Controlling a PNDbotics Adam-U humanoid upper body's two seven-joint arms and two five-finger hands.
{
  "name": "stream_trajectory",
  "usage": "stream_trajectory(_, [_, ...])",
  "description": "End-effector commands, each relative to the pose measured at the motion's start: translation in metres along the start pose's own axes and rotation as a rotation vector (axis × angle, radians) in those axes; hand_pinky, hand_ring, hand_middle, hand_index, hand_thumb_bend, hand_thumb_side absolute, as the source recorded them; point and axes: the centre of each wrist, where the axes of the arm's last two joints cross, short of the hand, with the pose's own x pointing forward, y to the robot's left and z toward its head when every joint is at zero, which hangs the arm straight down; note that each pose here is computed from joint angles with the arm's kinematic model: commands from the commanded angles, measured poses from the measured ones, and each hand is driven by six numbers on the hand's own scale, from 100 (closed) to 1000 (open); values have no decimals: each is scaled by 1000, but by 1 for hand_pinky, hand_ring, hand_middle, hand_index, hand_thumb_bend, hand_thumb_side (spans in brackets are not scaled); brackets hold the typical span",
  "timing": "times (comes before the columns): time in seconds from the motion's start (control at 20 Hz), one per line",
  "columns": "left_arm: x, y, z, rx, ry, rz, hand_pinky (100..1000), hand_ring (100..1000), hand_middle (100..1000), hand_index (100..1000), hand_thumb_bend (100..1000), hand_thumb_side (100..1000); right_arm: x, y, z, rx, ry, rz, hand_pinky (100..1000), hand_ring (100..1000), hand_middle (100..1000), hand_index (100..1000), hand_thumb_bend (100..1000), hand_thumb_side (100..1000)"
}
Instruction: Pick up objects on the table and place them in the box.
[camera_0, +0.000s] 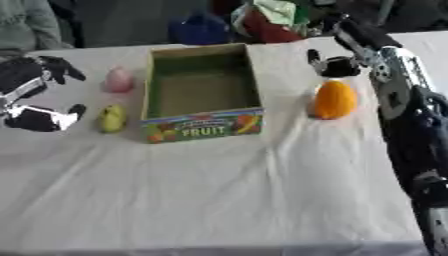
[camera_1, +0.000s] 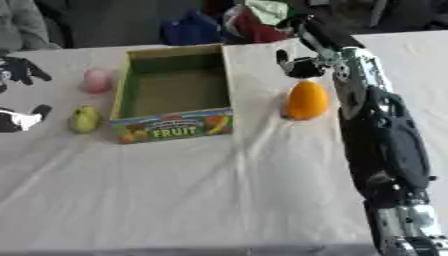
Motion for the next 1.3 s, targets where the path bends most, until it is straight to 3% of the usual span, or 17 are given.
stream_trajectory(0.05, [-14,11,-2,-54,26,-39,729,701,741,825,239,345,4,-15,-3,-38,-13,15,755,801,820,877,100,207])
stream_trajectory(0.75, [-26,-2,-33,-263,39,-52,725,708,746,828,282,377,5,-12,-3,-35,-16,6,756,800,819,877,100,210])
stream_trajectory(1.3, [-20,-12,-52,-258,31,-56,803,788,807,870,353,417,7,-11,-4,-34,-20,2,756,801,819,877,100,209])
